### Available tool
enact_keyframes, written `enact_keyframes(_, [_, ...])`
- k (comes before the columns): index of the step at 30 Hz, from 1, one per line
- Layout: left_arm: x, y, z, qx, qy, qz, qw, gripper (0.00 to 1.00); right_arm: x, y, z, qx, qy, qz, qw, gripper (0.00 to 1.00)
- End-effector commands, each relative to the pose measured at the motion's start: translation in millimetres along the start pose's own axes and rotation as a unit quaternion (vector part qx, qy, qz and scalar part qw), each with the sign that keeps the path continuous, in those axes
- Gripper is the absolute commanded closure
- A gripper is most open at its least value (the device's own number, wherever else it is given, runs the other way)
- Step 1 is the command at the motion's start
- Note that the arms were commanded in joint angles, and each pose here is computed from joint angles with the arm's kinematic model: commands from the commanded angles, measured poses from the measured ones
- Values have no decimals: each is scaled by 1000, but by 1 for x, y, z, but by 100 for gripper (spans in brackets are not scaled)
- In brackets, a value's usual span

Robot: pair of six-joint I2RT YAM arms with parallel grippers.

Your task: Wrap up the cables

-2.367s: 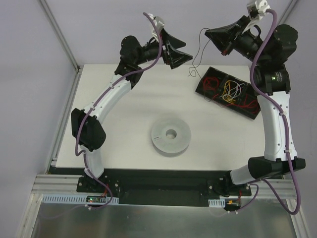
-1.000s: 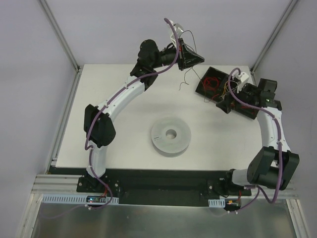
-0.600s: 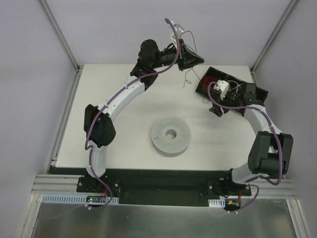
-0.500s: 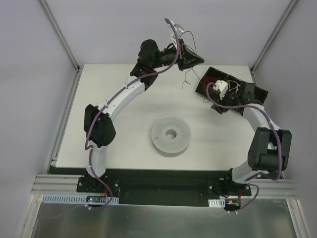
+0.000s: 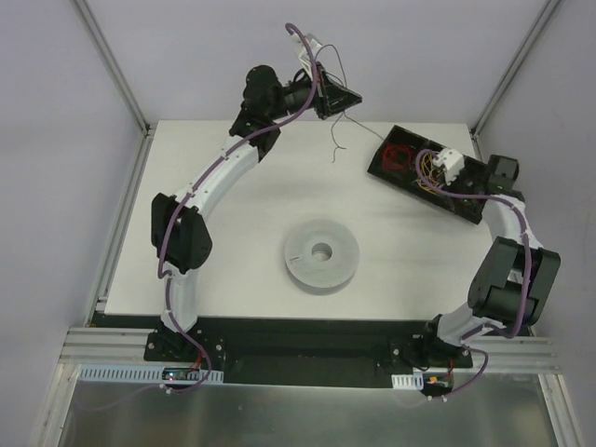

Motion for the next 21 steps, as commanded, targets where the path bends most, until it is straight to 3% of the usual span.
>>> enact_keyframes(1, [-39, 34, 56, -64, -47, 2, 997, 100, -51, 62, 5, 4, 16, -86, 996, 100])
enact_keyframes(7, [-54, 61, 75, -84, -58, 13, 995, 100, -102, 90, -14, 21, -54, -147, 987, 100])
enact_keyframes(13, [-63, 75, 58, -65, -43, 14, 997, 100, -132, 85, -10, -11, -123, -178, 976, 100])
enact_keyframes(21, [-60, 97, 22, -24, -11, 28, 999, 100, -133, 52, -32, 7, -177, -118, 977, 100])
Point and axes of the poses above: each gripper's point midway between its finger pads, its own y axis back along the fingers, its own x axis along the line the jaws close on, z = x × y, the point moved 10 cm from there along y, back along the fingers, and after that the axes turned 15 degrees about y, right-handed, at the moved point
